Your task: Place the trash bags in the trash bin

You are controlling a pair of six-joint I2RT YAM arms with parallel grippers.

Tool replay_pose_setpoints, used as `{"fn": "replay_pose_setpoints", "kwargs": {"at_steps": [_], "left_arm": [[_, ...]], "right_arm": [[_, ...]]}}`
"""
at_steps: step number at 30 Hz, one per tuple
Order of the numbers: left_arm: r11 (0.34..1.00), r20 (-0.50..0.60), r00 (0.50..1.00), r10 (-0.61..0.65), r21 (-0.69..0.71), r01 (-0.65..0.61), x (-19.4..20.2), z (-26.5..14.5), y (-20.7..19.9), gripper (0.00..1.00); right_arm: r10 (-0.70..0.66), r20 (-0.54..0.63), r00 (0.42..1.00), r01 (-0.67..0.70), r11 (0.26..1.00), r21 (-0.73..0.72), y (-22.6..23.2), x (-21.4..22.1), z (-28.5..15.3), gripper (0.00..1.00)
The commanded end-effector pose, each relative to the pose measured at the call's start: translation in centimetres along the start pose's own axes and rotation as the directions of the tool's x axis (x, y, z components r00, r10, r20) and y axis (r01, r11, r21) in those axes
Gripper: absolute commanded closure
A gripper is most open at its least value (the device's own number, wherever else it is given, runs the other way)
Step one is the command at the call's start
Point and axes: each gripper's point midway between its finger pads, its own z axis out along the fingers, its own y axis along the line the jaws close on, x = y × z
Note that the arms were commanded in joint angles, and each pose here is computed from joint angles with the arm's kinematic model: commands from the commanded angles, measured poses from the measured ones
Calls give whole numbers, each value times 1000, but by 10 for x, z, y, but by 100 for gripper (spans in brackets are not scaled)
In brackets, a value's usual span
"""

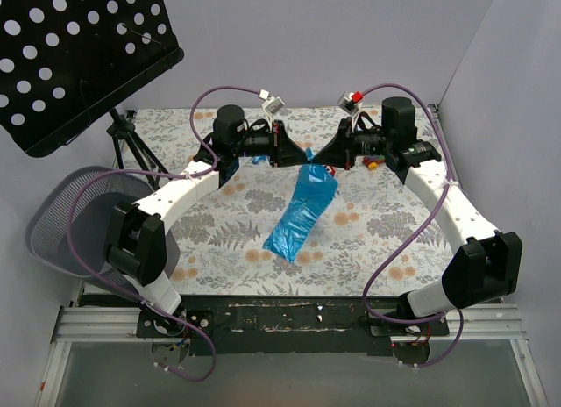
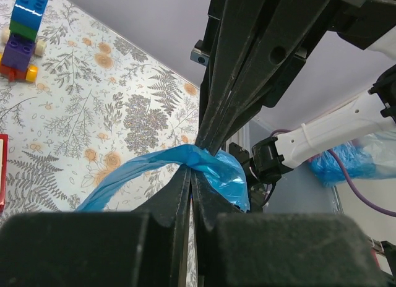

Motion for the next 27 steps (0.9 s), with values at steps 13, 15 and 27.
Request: {"fn": "replay_pose_setpoints", "kwargs": {"at_steps": [13, 15, 27], "left_arm": [[999, 32, 998, 54, -8, -54, -10, -11, -17, 100], [999, 39, 998, 41, -20, -40, -12, -10, -15, 68], [998, 12, 999, 32, 59, -33, -11, 12, -17, 52]], "right_arm": [[18, 42, 999, -20, 999, 45, -15, -9, -17, 99], [13, 44, 999, -15, 999, 36, -12, -10, -17, 99], [5, 39, 999, -5, 1000, -2, 0, -11, -7, 99]]}}
